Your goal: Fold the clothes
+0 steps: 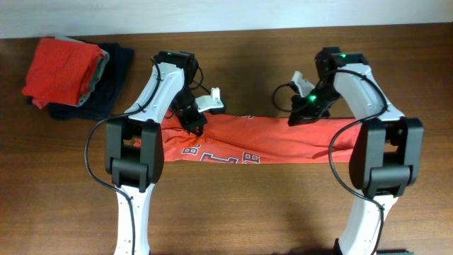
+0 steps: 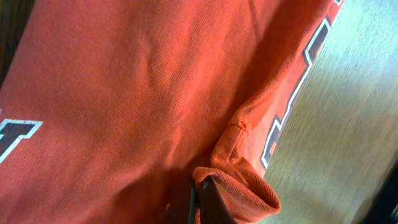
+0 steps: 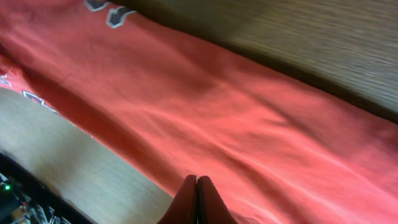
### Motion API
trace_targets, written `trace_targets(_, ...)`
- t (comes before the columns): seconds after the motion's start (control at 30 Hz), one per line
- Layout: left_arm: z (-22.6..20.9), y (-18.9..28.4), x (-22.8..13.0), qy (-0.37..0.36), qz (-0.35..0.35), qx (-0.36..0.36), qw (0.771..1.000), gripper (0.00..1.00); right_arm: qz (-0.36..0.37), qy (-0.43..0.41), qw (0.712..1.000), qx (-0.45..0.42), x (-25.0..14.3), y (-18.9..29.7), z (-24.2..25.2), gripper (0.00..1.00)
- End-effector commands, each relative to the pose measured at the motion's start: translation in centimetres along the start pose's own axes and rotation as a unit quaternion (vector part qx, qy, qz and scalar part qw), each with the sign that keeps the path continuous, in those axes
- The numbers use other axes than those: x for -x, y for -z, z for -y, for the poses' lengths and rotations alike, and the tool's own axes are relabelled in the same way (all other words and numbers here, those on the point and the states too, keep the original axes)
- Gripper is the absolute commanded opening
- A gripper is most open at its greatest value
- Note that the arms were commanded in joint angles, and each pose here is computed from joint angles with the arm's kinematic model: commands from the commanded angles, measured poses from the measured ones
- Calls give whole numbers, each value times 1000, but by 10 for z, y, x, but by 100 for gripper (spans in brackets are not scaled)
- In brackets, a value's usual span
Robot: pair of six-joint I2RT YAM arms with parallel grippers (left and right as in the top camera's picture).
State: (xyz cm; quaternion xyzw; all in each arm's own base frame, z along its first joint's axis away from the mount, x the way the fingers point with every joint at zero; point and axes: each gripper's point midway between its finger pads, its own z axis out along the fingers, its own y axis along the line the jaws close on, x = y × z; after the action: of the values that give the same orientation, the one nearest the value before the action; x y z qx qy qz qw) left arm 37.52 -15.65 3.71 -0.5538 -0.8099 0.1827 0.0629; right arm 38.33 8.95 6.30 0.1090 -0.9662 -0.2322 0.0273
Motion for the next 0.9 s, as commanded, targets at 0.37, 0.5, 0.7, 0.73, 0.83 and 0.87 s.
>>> trace_targets(0.37,-14,20,16,-6,14,58,998,0,9,26,1000,-5,1,6,-12,7)
trace_targets(0.5,-23,21,12,-8,2,81,997,0,9,26,1000,-5,1,6,-12,4)
trace_targets(0.7,-26,21,20,-17,8,94,995,2,9,26,1000,-5,1,6,-12,5)
trace_targets(0.73,-26,21,21,-18,8,94,995,15,9,26,1000,-5,1,6,-12,4)
trace_targets(0.83,-27,21,19,-17,4,96,995,63,9,26,1000,-5,1,6,-12,5)
trace_targets(0.87,-28,22,18,-13,0,101,995,75,9,26,1000,-5,1,6,-12,4)
